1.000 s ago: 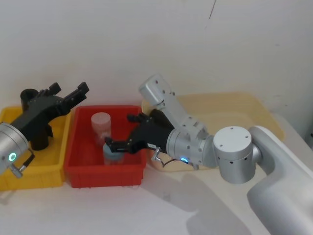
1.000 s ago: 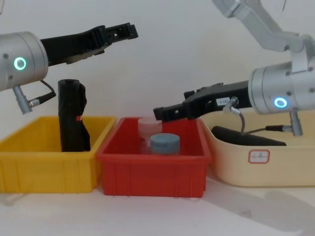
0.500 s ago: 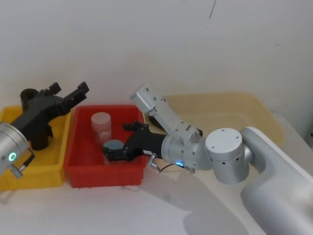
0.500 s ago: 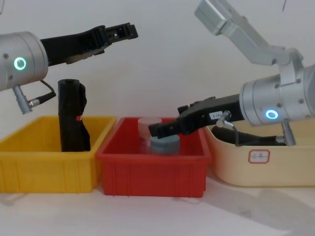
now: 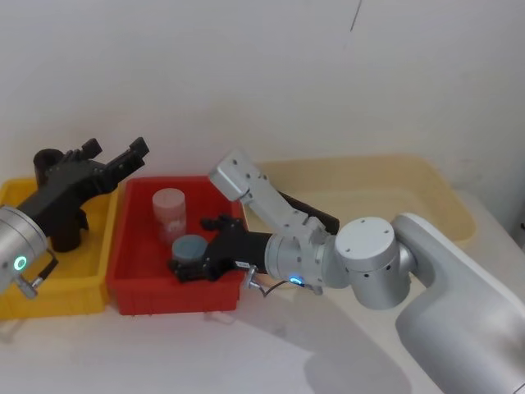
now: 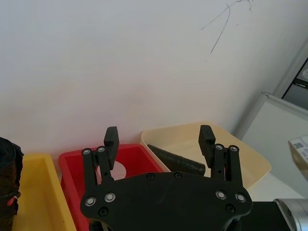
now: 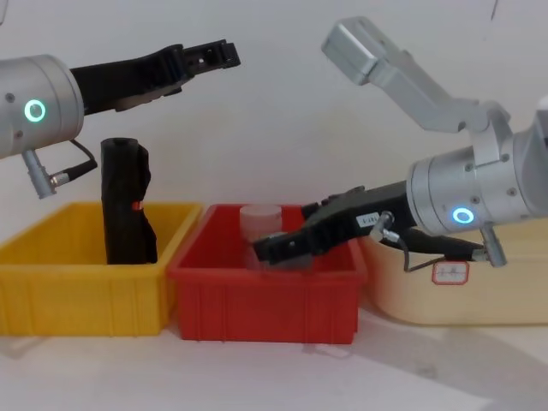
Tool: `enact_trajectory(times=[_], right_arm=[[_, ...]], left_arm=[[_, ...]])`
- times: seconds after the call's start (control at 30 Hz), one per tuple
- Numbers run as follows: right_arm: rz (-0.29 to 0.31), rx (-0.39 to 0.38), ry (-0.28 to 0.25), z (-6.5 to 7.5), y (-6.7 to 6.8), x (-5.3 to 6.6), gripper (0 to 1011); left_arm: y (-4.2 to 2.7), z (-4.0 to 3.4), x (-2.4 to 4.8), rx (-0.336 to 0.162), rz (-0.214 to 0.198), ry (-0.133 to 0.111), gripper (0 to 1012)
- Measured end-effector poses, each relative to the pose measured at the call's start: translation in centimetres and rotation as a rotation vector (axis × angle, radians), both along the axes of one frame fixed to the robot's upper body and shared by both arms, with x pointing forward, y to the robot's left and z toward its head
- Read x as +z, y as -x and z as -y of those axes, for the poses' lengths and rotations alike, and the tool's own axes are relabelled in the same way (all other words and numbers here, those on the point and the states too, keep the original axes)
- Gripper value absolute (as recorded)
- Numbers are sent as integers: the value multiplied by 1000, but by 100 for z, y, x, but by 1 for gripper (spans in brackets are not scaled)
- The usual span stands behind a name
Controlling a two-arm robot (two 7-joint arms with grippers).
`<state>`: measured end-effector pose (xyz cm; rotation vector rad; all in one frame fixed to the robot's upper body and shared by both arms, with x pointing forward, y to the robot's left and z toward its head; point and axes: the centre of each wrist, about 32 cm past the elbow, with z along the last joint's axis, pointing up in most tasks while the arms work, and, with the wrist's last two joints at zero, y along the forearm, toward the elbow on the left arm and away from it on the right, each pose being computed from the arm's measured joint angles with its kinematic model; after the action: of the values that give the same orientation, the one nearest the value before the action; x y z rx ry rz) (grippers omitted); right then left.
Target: Pick up the garbage bag with the one hand and transfer it to the other hand.
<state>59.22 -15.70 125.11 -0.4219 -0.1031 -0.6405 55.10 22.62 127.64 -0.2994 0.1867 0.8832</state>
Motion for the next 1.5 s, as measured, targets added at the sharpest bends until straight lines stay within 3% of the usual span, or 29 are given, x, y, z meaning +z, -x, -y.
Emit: enact_trajectory(times=[0.8,1.1,1.2,1.3,1.5], right_arm=[[-29,-7,34,-31,-204,-20,1004],[-51,-10,24,-5,-231,-21,824],[-60,-13,17,3,-236,-14,712],[-66,-16,12,10,-239,-10,665],[-68,-25,0,14,-239,7,666]], left_arm=[[0,0,0,0,0,0,1001],[0,0,0,0,0,0,1001],[0,0,0,0,0,0,1002],[0,0,0,0,0,0,1001],[0,0,0,0,0,0,1001]])
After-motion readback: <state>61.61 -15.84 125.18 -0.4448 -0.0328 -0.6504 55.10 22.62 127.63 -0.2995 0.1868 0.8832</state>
